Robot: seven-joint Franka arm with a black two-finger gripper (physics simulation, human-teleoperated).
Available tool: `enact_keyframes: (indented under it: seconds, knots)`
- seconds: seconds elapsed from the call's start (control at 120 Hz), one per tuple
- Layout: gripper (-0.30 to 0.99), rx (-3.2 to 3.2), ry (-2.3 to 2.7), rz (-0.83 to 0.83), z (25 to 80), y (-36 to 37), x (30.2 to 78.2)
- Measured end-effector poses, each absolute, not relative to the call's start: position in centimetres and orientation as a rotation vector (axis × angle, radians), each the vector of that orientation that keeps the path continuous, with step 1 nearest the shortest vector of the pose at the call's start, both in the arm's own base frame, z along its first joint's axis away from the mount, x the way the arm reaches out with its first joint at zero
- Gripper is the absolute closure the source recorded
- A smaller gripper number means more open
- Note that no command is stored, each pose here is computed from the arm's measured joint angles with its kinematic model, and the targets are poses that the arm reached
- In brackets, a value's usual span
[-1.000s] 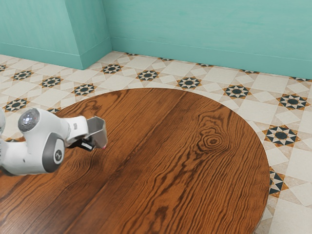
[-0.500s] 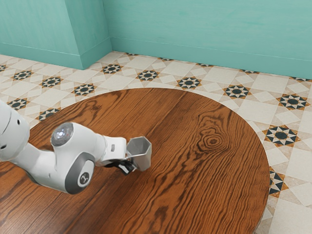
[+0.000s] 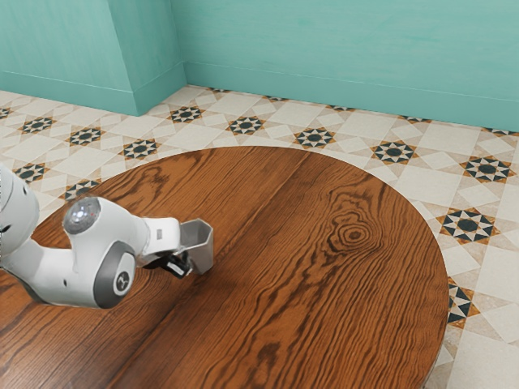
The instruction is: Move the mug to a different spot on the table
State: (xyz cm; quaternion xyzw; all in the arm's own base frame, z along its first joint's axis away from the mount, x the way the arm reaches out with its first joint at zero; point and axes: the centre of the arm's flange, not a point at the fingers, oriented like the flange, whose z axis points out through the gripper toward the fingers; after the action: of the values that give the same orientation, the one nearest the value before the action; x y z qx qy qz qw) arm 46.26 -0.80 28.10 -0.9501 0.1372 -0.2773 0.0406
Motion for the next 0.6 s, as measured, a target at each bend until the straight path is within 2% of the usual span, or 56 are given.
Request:
enact_keyframes:
  seconds: [0.308,0.475,0.6]
  knots:
    - [0.79,-2.918,0.417,-0.829,27.4,-0.8,46.3]
    - [0.43,-2.93,0.419,-0.809,27.0,-1.0,46.3]
    - [0.24,-2.942,0.392,-0.802,26.8,-0.9,46.2]
